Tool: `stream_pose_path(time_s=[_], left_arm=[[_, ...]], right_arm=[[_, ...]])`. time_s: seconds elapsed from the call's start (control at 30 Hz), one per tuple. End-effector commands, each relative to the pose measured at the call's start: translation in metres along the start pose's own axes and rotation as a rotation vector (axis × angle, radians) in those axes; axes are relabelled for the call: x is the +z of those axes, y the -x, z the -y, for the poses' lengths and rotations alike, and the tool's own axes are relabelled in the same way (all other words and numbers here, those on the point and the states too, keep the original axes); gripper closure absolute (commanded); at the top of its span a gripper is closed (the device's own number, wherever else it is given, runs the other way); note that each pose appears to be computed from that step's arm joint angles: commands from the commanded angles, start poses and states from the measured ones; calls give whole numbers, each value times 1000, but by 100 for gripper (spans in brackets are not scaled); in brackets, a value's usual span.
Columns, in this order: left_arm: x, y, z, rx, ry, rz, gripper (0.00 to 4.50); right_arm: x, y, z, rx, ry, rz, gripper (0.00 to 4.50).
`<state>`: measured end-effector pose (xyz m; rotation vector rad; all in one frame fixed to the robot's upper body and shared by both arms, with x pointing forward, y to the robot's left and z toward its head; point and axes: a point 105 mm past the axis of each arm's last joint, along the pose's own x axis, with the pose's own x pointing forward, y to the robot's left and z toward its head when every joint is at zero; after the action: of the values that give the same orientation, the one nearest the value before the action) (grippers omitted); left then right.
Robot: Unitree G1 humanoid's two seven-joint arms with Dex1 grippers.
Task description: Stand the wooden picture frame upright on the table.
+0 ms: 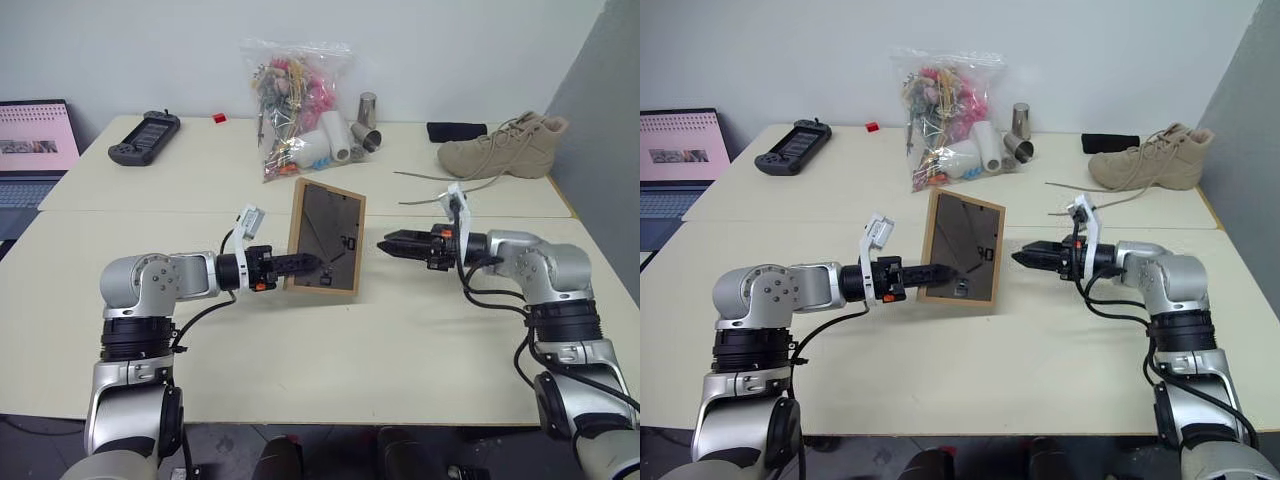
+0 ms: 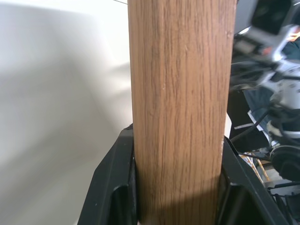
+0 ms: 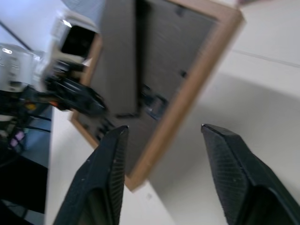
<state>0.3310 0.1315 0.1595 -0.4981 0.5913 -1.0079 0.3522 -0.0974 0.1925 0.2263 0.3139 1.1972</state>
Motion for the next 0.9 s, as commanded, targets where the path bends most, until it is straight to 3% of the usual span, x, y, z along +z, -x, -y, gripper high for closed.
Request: stream_pose_path(time_s=[0.03,0.13,0.5,0.73,0.9], left_arm=[[15,6,13,-36,-71,53,320],[15,5,13,-34,-85,51,320],[12,-2,18,-59,-91,42,320],[11,1,16,-49,-83,47,320],[8,2,16,-53,-80,46,320]], right_arm=[[24,-8,-13,23,89,42,79],[26,-33,-22,41,138,44,2],[31,-78,-42,93,222,67,1],[23,-62,-79,323,188,16,1],[14,-45,-59,234,191,-25,1]])
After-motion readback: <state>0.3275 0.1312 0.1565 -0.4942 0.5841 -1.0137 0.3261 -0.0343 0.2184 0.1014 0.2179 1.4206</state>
